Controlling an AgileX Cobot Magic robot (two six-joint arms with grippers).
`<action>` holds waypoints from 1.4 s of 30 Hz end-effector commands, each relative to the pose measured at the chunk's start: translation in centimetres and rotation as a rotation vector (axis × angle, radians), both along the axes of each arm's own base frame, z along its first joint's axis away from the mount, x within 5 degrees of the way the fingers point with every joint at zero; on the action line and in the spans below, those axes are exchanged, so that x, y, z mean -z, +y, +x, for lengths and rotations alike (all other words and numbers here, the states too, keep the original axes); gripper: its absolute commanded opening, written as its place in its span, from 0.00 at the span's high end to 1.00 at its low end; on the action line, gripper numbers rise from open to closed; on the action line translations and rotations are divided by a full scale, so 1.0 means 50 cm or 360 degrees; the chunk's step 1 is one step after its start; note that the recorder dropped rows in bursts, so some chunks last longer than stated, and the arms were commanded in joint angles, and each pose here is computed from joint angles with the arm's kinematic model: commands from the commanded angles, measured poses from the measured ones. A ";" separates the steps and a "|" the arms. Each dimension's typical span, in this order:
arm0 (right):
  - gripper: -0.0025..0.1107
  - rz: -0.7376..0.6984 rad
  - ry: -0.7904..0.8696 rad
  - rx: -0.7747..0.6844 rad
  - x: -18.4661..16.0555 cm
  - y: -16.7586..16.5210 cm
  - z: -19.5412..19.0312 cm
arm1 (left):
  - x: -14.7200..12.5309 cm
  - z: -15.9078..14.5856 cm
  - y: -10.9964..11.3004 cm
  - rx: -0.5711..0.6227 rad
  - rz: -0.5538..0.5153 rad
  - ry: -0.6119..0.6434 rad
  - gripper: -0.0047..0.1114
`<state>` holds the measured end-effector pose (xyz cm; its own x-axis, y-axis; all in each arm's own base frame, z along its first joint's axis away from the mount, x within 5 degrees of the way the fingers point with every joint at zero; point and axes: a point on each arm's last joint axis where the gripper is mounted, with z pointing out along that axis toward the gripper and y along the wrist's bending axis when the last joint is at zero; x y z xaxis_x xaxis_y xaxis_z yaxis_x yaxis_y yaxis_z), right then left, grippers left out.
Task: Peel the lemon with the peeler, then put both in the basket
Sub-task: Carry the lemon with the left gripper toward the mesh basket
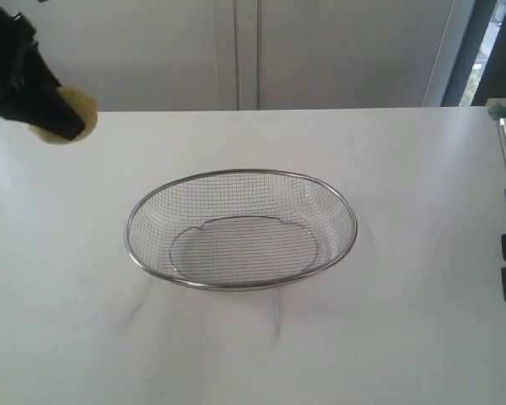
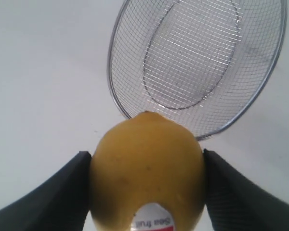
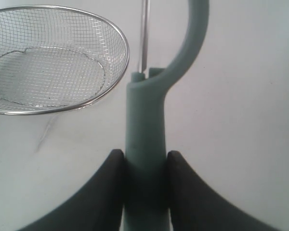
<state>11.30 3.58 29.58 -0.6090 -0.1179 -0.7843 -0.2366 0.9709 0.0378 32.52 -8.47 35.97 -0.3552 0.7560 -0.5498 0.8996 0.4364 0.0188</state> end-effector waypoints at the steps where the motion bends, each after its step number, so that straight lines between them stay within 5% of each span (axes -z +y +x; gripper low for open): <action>1: 0.98 -0.0026 -0.0024 0.0000 0.001 -0.003 0.000 | -0.021 -0.137 0.029 -0.0130 -0.0155 -0.0160 0.96; 7: 0.98 -0.0026 -0.0024 0.0000 0.001 -0.003 0.000 | -0.024 -0.290 0.041 -0.0190 -0.0264 -0.0392 0.96; 14: 0.98 -0.0026 -0.0024 0.0000 0.001 -0.003 0.000 | 0.030 -0.398 0.027 -0.0237 -0.0610 -0.0314 0.96; 21: 0.98 -0.0037 -0.0030 -0.0007 -0.001 -0.003 0.001 | 0.109 -0.406 0.005 -0.0287 -0.0724 -0.0147 0.96; 31: 0.98 -0.0016 -0.0088 -0.0014 -0.006 -0.001 0.004 | 0.107 -0.390 0.002 -0.0387 -0.0767 -0.0283 0.96; 35: 0.98 -0.0003 -0.0096 -0.0011 -0.007 0.000 0.005 | 0.075 -0.342 0.007 -0.0751 -0.1126 -0.0414 0.96; 38: 0.98 0.0016 -0.0140 -0.0015 -0.012 0.001 0.008 | 0.074 -0.323 -0.003 -0.0596 -0.1099 -0.0545 0.96; 42: 0.98 0.0035 -0.0192 -0.0021 -0.017 0.003 0.011 | 0.088 -0.306 -0.020 -0.0479 -0.1128 -0.0485 0.96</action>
